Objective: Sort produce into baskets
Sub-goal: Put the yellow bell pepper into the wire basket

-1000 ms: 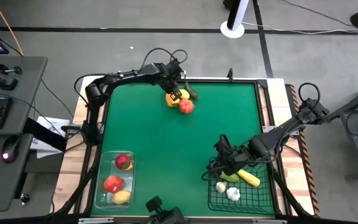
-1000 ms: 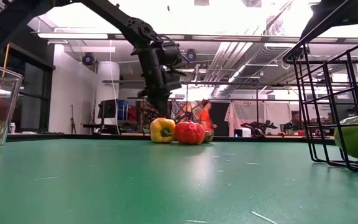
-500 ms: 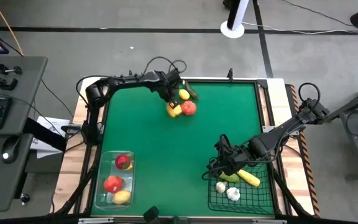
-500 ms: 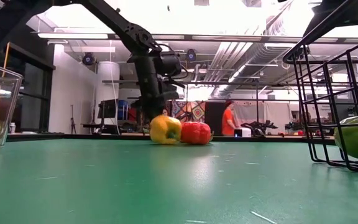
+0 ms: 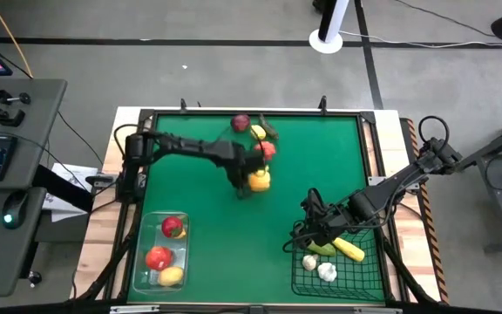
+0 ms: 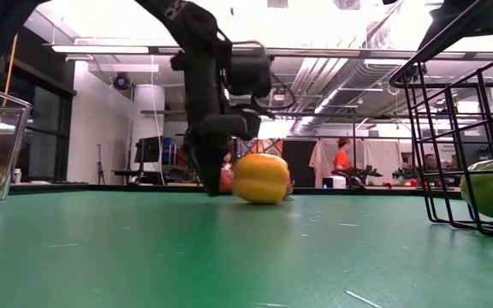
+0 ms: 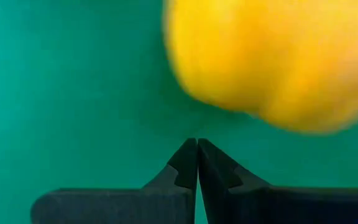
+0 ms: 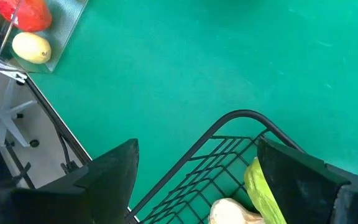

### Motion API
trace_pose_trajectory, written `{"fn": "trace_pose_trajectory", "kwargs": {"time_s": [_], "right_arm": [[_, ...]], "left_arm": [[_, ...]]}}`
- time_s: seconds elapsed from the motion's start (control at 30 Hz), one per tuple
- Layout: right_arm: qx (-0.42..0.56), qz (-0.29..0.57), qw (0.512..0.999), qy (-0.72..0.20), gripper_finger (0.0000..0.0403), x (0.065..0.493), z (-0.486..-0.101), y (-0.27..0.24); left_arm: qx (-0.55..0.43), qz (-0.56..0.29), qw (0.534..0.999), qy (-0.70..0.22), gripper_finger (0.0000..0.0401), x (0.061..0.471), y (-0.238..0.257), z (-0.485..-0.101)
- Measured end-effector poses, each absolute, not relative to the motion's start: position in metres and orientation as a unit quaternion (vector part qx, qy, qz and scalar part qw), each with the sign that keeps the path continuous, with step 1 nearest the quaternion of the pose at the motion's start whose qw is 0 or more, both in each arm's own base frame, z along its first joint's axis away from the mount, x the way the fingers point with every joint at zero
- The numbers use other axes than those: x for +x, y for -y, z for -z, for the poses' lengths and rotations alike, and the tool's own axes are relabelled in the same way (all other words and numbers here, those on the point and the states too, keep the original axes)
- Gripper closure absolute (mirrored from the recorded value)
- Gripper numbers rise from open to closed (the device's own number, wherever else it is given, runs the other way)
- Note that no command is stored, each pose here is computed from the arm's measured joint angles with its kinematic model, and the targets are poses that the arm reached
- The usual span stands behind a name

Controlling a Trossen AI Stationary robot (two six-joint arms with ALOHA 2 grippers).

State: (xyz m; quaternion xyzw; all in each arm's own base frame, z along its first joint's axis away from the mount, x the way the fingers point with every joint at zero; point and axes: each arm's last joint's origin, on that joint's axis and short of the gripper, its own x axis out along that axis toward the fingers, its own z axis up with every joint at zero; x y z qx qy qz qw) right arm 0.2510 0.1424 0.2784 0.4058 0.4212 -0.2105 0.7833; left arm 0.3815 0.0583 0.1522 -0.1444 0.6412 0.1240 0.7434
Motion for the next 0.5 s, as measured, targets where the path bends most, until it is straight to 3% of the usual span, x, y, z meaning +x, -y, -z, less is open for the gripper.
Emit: {"fn": "trace_pose_trajectory", "kwargs": {"time_s": [0.27, 0.5], "right_arm": [[0.386, 0.210, 0.796, -0.416, 0.0084, 0.252, -0.279, -0.141], [0.302, 0.194, 0.843, -0.400, 0.0084, 0.274, -0.281, -0.107]], "left_arm": [[-0.092, -0.083, 0.765, -0.631, 0.0401, 0.377, 0.004, -0.181], [-0.054, -0.164, 0.841, -0.513, 0.0401, 0.330, -0.034, -0.281]]}}
